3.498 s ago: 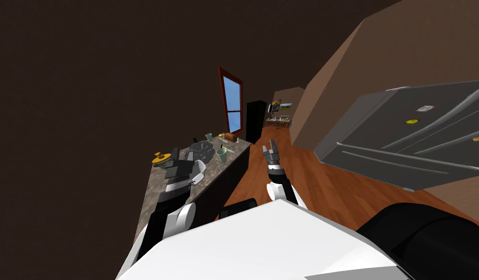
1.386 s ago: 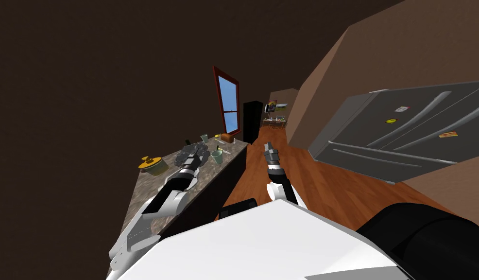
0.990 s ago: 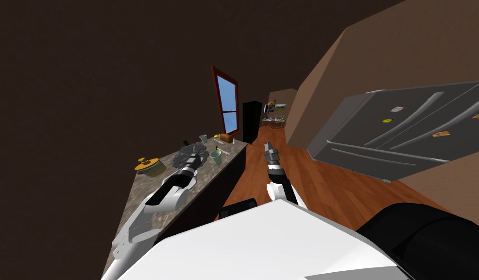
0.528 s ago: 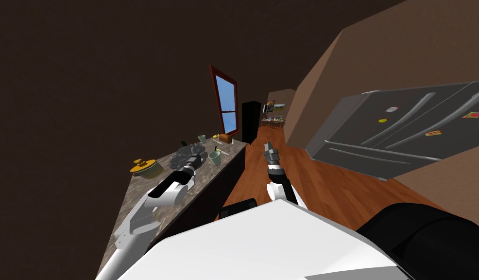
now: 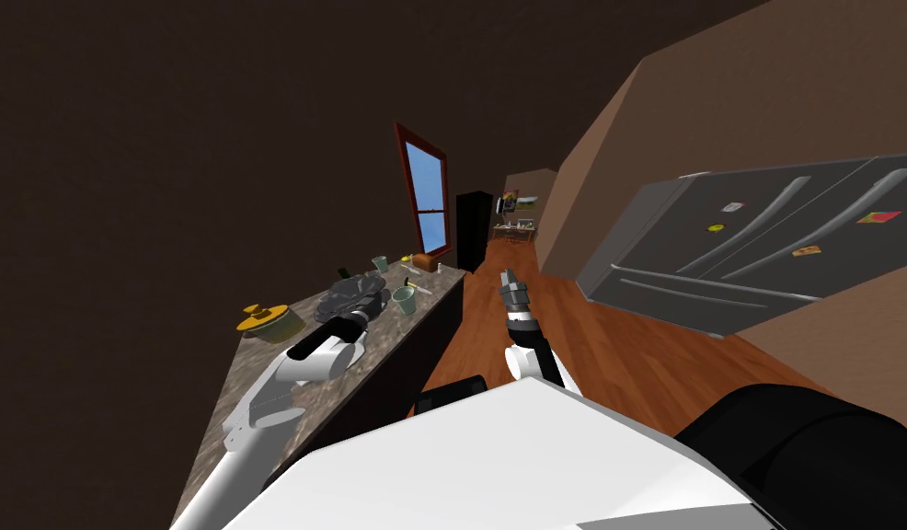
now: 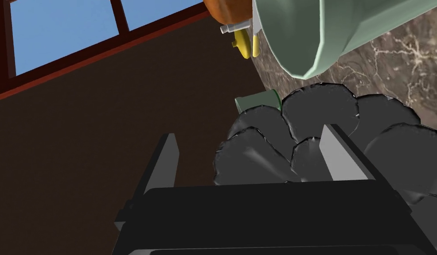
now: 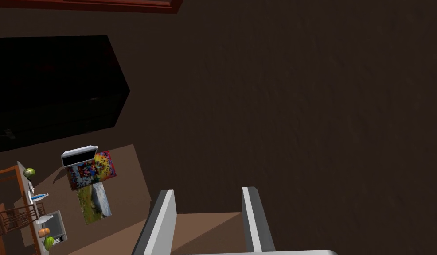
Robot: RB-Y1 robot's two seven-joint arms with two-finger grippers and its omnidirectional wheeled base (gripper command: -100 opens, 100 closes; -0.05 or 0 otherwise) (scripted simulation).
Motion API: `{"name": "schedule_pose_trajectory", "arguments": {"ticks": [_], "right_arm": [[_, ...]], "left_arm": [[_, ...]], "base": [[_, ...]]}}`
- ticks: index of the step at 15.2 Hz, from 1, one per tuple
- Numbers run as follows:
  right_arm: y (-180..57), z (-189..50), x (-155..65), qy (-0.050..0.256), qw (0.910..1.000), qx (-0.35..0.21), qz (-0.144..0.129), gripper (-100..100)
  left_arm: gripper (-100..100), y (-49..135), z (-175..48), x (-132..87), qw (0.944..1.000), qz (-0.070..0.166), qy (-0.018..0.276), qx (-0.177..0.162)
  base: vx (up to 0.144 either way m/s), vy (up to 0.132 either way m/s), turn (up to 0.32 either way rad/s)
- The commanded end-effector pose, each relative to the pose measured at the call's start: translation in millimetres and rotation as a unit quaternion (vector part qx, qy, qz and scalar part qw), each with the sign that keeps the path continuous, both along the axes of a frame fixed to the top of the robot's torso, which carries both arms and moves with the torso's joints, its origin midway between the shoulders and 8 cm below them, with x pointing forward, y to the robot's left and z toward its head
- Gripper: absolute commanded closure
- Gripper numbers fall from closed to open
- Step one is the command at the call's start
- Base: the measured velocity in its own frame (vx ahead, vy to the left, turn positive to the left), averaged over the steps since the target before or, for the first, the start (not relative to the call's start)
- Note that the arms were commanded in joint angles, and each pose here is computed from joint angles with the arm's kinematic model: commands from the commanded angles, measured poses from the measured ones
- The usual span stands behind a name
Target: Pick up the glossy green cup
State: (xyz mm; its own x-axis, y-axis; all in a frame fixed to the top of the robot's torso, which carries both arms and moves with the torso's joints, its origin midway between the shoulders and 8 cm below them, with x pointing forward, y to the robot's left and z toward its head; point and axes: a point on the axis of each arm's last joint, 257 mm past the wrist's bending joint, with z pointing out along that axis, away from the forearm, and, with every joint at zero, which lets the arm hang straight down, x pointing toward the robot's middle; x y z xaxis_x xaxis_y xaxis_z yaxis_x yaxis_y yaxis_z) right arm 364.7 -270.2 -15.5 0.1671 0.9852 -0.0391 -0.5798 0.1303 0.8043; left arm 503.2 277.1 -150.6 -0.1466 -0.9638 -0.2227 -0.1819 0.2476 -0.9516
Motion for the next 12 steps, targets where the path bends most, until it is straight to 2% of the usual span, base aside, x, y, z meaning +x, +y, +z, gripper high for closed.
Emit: {"name": "schedule_pose_trajectory", "arguments": {"ticks": [1,7,12], "right_arm": [[0.0,0.0,0.0,0.000,1.0000,0.000,0.000,0],[0.0,0.0,0.0,0.000,1.0000,0.000,0.000,0],[0.0,0.0,0.0,0.000,1.0000,0.000,0.000,0]], "left_arm": [[-100,3.2,-1.6,4.6,0.9998,-0.003,0.017,0.007],[-100,10.0,-21.8,3.3,0.9974,0.001,0.070,0.019],[-100,15.6,-28.1,7.7,0.9935,-0.003,0.109,0.032]], "base": [[0.015,-0.011,-0.039],[0.014,-0.010,-0.026],[0.013,-0.009,-0.026]]}}
